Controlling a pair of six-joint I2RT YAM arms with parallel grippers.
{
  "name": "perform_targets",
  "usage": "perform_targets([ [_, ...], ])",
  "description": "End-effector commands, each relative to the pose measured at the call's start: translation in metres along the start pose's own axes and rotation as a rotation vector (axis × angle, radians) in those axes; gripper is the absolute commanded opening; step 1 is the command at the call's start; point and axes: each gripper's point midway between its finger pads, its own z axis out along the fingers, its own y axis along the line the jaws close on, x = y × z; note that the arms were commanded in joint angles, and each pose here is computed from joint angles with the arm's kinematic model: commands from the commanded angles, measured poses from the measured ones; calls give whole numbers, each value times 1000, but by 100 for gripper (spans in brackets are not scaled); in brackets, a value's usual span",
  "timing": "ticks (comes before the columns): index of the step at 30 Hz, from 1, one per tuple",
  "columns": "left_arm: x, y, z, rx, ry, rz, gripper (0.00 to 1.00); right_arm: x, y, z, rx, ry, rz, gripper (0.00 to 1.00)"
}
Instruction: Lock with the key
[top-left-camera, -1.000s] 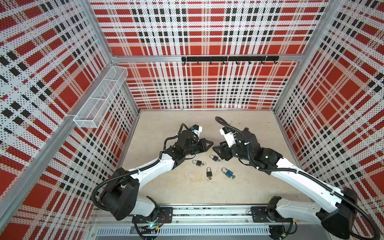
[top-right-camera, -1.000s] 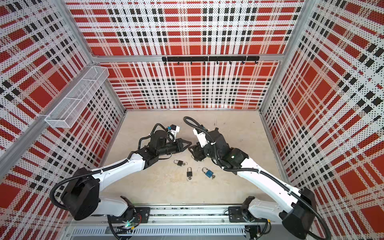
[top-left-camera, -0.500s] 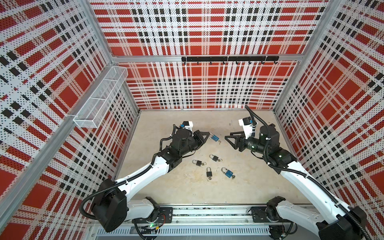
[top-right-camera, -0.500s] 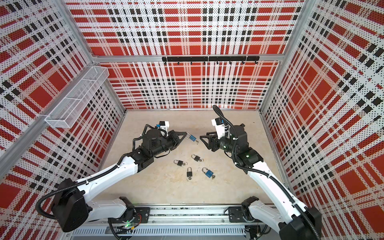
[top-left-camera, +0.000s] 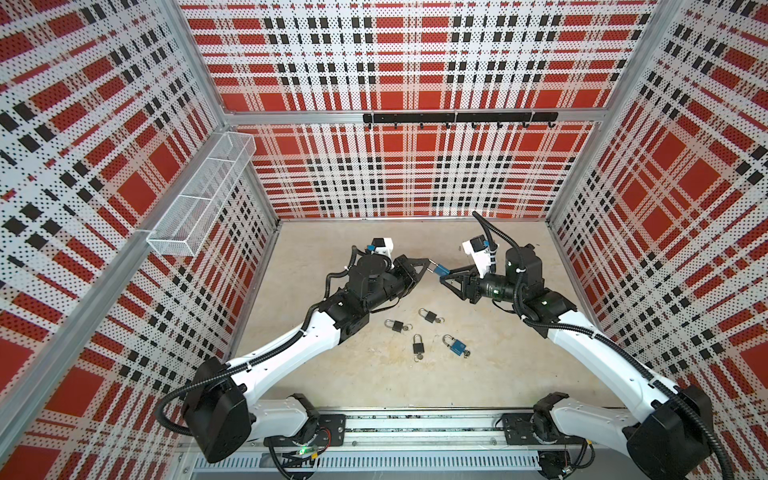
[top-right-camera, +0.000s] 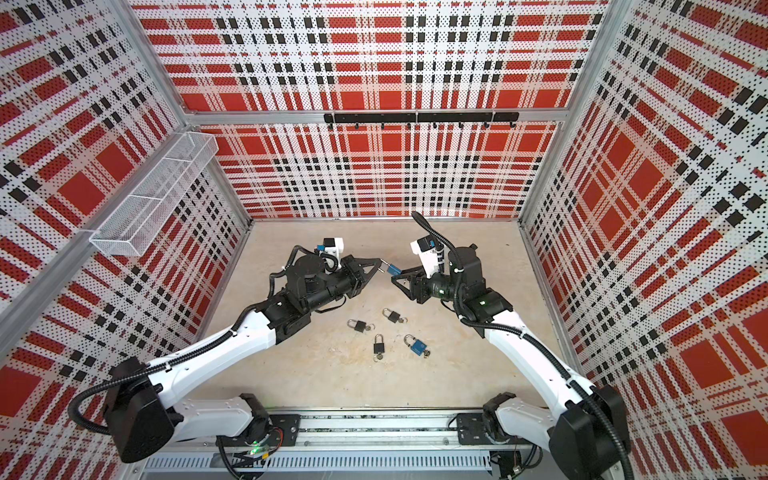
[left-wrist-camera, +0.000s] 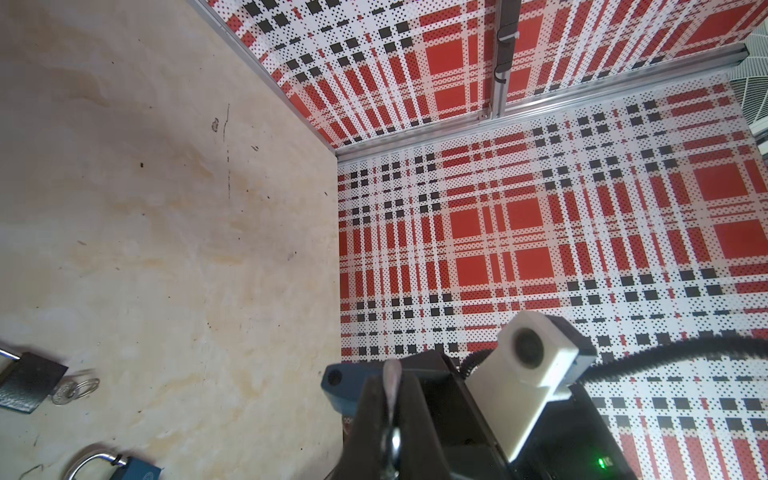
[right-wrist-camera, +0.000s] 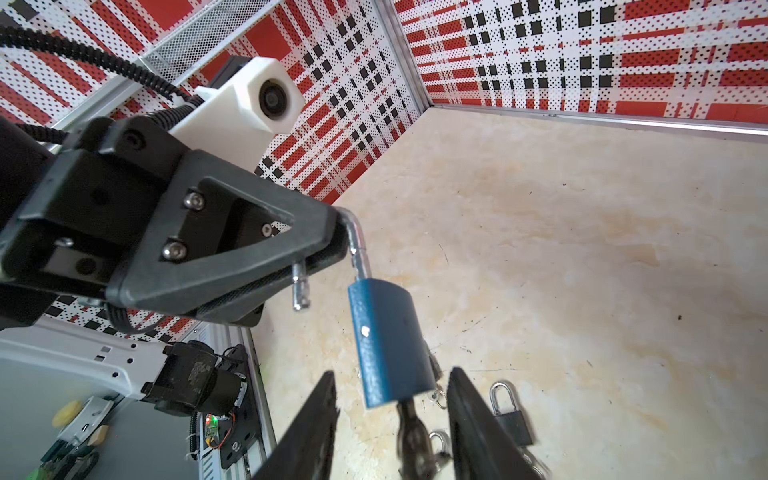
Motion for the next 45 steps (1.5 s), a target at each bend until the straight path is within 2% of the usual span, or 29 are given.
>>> perform_targets([
  [1,-4,-23,2,55,-14,-20,0,-27,15,-4,-45,-75,-81,43],
  [11,-3,-23,6,53,-8,-26,0,-31,14,2,-59,-73,-79,33],
  [35,-6,-28,-1,69,-31,-23,0,-24,6,13,-59,-57,-36,34],
  [45,-7,-28,-2,70,-39,-23,0,-26,7,12,-60,-61,-38,17],
])
